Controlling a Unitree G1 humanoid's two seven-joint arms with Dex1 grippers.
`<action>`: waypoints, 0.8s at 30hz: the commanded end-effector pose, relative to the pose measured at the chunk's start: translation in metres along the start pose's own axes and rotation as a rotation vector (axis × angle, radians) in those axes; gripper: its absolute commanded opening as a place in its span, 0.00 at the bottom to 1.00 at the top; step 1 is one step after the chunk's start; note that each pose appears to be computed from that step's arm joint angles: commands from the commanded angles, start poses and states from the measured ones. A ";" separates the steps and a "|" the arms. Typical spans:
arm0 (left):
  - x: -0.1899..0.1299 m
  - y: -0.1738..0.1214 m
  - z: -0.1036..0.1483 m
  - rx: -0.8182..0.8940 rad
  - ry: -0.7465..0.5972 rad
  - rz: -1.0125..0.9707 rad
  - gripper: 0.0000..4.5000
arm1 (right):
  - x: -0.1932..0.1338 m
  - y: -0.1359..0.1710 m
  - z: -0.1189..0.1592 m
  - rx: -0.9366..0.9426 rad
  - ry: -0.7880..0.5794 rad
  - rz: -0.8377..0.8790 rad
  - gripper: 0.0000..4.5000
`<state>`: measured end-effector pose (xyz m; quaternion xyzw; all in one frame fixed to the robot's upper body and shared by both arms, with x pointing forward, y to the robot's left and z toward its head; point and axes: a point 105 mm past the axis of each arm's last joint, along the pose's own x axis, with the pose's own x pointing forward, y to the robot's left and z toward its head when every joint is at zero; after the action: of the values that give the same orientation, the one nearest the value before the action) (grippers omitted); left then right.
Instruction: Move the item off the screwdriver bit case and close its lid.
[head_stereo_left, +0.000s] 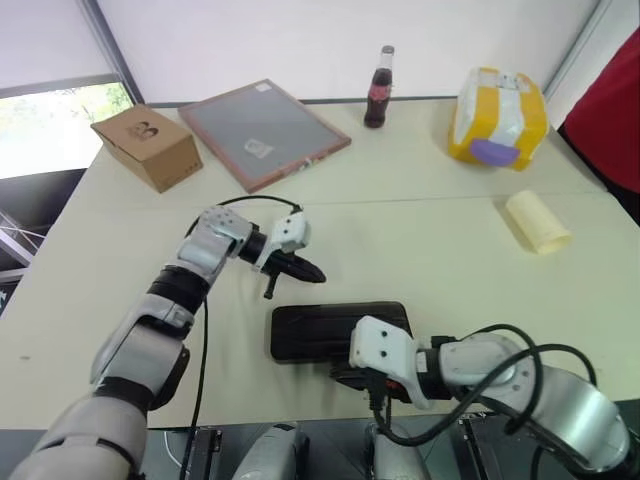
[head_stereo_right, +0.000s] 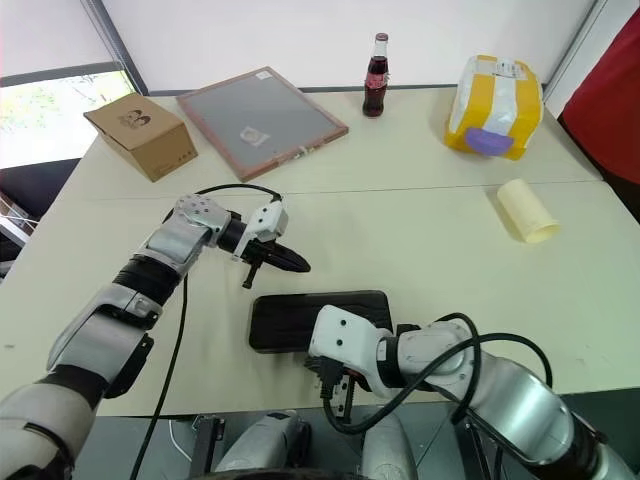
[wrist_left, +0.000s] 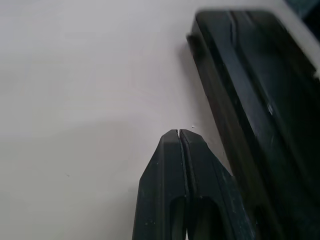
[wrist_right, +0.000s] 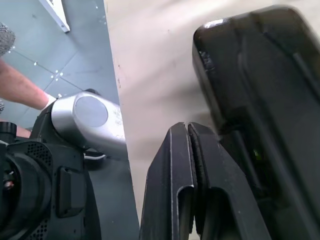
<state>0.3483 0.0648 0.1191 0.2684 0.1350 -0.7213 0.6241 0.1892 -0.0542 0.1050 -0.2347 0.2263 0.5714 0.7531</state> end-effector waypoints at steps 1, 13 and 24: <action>0.004 0.001 0.004 0.132 0.063 -0.050 0.00 | 0.006 -0.012 -0.006 -0.032 0.032 -0.067 0.01; 0.038 -0.042 -0.019 0.231 0.127 -0.298 0.00 | 0.017 -0.045 -0.031 -0.065 0.132 -0.237 0.01; 0.052 -0.060 -0.014 0.272 0.057 -0.332 0.00 | 0.019 -0.064 -0.029 -0.107 0.164 -0.338 0.01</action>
<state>0.3237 0.0657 0.0899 0.3668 0.1124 -0.7569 0.5290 0.2124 -0.0517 0.0738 -0.3112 0.2261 0.5307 0.7553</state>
